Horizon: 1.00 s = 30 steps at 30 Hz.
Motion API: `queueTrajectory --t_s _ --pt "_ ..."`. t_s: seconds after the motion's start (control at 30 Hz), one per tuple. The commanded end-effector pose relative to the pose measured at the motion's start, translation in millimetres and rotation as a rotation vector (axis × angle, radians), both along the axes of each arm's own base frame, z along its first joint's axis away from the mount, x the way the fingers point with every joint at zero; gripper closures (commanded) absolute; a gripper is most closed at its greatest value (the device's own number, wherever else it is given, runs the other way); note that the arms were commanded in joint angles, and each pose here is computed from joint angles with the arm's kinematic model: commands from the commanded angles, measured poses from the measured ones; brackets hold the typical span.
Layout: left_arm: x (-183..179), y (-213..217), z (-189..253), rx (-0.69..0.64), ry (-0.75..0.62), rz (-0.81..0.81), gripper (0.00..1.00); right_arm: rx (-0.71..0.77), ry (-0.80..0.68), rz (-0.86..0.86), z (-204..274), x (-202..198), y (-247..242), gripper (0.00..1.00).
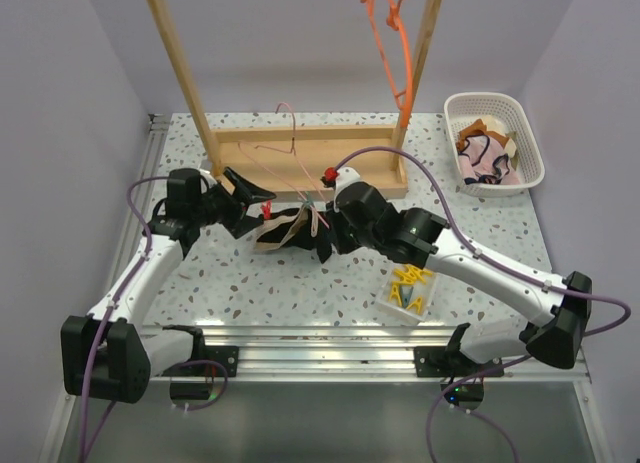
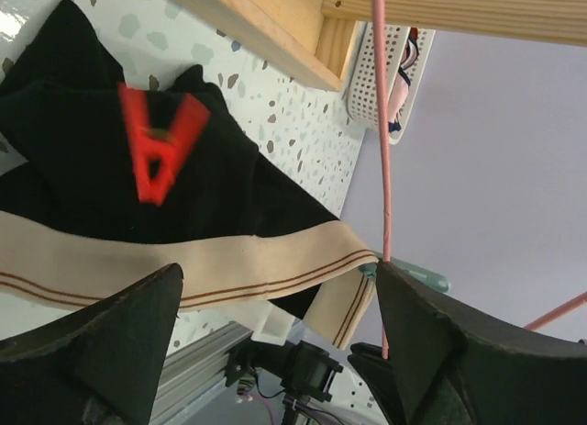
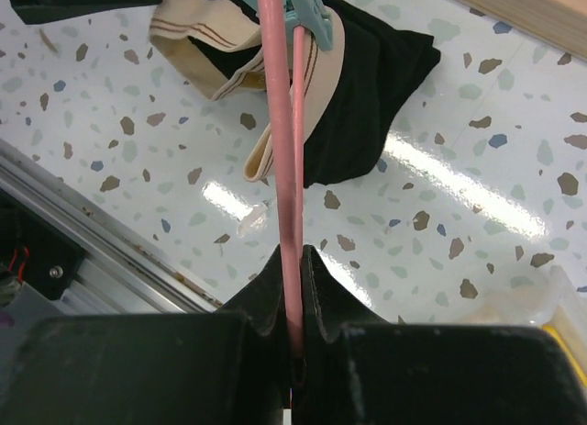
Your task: Remove the underwear clipped to the hanger
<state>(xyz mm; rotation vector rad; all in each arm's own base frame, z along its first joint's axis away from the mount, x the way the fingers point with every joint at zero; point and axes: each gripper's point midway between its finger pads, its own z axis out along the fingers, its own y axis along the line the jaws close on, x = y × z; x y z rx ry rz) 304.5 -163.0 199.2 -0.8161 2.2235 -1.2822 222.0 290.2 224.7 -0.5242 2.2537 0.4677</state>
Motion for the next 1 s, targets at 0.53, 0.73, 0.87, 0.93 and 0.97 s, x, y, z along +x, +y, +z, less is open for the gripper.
queueTrajectory --t_s 0.53,0.73,0.87,0.93,0.97 --pt "-7 -54 49 -0.154 -0.044 -0.200 0.00 0.024 -0.016 0.072 2 9 28 1.00" --pt "-2 -61 49 -0.161 -0.039 -0.213 0.00 0.001 -0.029 0.081 2 10 30 1.00" --pt "2 -65 42 -0.156 -0.023 -0.219 0.00 -0.026 -0.039 0.088 -1 9 33 1.00" --pt "3 -69 36 -0.152 -0.007 -0.228 0.00 -0.037 -0.051 0.084 1 9 34 1.00" --pt "3 -69 34 -0.150 0.000 -0.229 0.00 -0.039 -0.057 0.085 2 8 35 1.00"
